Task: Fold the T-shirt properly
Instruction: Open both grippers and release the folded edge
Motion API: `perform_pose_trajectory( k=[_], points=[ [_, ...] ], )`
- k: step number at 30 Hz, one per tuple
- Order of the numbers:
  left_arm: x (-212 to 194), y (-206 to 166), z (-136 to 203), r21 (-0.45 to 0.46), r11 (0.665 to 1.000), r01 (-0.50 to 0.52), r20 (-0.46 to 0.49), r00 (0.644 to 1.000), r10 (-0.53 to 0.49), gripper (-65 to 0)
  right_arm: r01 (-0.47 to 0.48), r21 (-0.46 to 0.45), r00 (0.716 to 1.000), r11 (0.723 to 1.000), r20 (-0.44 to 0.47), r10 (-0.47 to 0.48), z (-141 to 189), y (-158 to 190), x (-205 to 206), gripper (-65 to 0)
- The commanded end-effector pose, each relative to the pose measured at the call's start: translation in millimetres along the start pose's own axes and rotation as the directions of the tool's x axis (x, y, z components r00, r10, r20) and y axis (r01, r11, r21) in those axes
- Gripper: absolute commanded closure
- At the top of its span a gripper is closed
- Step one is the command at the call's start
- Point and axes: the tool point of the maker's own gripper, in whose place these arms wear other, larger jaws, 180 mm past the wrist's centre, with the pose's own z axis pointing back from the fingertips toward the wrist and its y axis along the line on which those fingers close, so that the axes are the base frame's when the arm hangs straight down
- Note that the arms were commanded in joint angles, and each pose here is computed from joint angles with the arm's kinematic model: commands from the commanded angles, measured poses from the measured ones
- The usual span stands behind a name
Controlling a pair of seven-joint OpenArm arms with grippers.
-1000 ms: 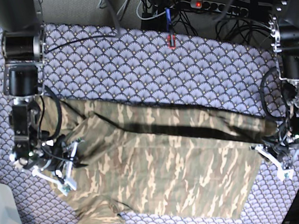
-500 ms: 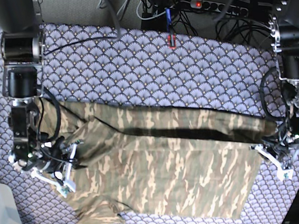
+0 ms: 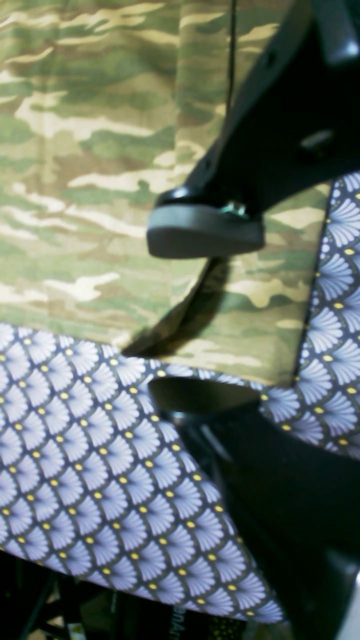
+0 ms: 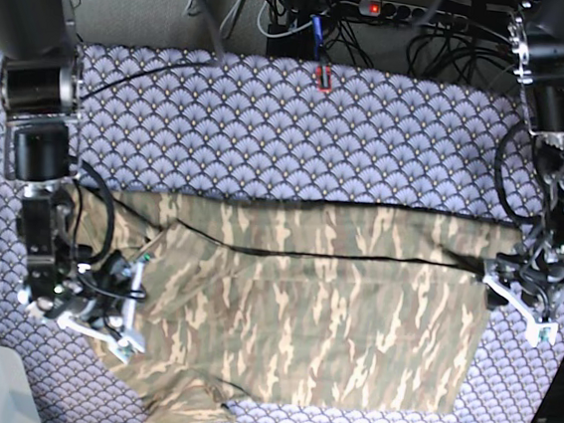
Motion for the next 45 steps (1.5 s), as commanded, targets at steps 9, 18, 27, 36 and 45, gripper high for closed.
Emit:
perform_pose_trajectory(
  k=[9,18,27,36,45],
  points=[
    [-44,30,13,0.055,0.998,-0.038,-0.047,0.998,0.04,-37.6,0.121,-0.124,0.992,0.985,0.036,-0.118,38,-44,-37,-21.1],
    [-51,37,17,0.018,0.998,-0.063,-0.037,0.997,0.064,-37.6,0.087,-0.138,0.996,0.987,0.031,-0.084,49,-14,-59,-21.1],
    [-62,35,8,0.014,0.994,-0.109,-0.023,0.994,0.109,-37.5,0.068,-0.137,0.998,0.988,0.025,-0.065,52,-4,-66,-21.1],
    [-90,36,-4,0.017,0.987,-0.162,-0.048,0.985,0.163,-37.4,0.066,-0.134,0.998,0.989,0.015,-0.064,51,-1,-71,-21.1],
    [-90,36,-4,0.017,0.986,-0.167,-0.048,0.985,0.168,-37.4,0.067,-0.134,0.998,0.989,0.017,-0.065,51,-1,-70,-21.1]
  ],
)
